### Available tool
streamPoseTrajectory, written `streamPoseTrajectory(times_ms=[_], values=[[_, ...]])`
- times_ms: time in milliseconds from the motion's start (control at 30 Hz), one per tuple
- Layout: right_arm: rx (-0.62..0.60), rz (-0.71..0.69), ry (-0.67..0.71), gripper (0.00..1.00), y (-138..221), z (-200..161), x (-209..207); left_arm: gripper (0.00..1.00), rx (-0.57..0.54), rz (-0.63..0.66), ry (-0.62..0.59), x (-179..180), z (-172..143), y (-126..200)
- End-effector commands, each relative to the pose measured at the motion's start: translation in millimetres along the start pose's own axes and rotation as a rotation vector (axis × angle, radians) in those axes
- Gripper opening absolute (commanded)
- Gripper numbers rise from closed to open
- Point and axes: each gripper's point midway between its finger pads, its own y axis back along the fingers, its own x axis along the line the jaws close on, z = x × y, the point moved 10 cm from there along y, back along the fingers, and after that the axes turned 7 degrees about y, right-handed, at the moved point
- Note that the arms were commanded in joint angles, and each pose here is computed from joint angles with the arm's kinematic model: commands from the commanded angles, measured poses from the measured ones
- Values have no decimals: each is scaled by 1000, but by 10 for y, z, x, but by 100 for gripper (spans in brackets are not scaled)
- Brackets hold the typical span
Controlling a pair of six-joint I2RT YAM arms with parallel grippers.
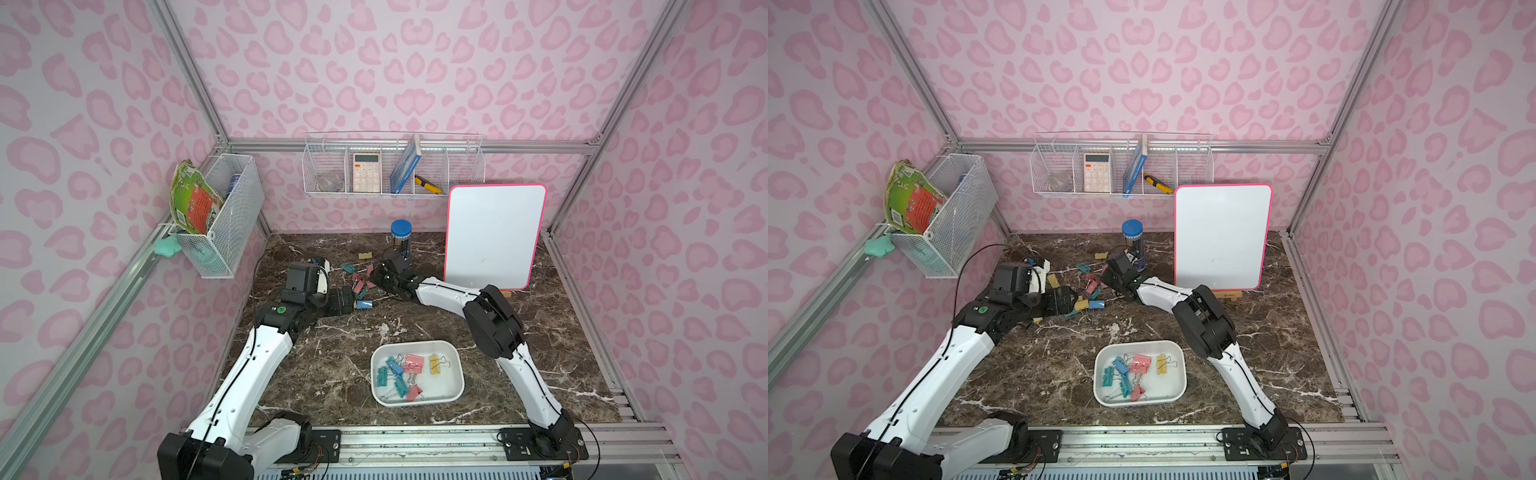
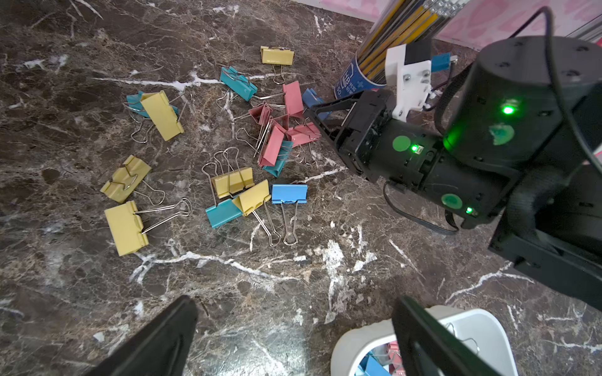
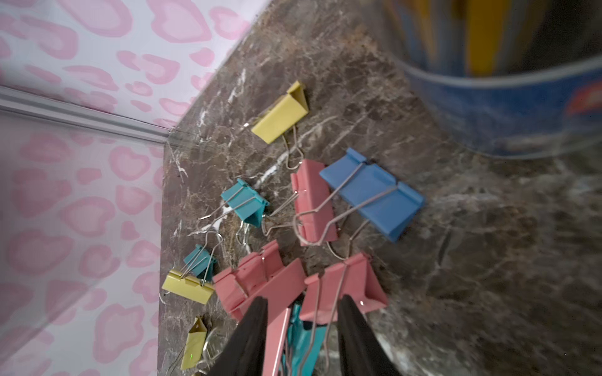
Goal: Put the binder clips in the storage box
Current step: Pick up the binder clip at the center of the board.
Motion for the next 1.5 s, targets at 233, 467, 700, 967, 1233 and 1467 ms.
streamPoseTrajectory(times_ms=[233,467,700,967,1233,1467], values=[[74,51,-83,39,-56,-93,-53,99,-7,-11,-8,-13,18,2],[89,58,-91,30,-66,-123,-62,99,-7,-12,-7,-12,16,1],[68,53,-74,14,-9,-90,-43,99,-8,-15,-8,-17,22,6],[63,70,-36,3,164,-67,0,99,-11,-15,-8,-16,20,12],[39,127,83,0,775,-16,125,99,-14,-15,-9,-17,22,21],[27,182,310,0,1736,-49,144,99,-4,-27,-8,-23,11,8]])
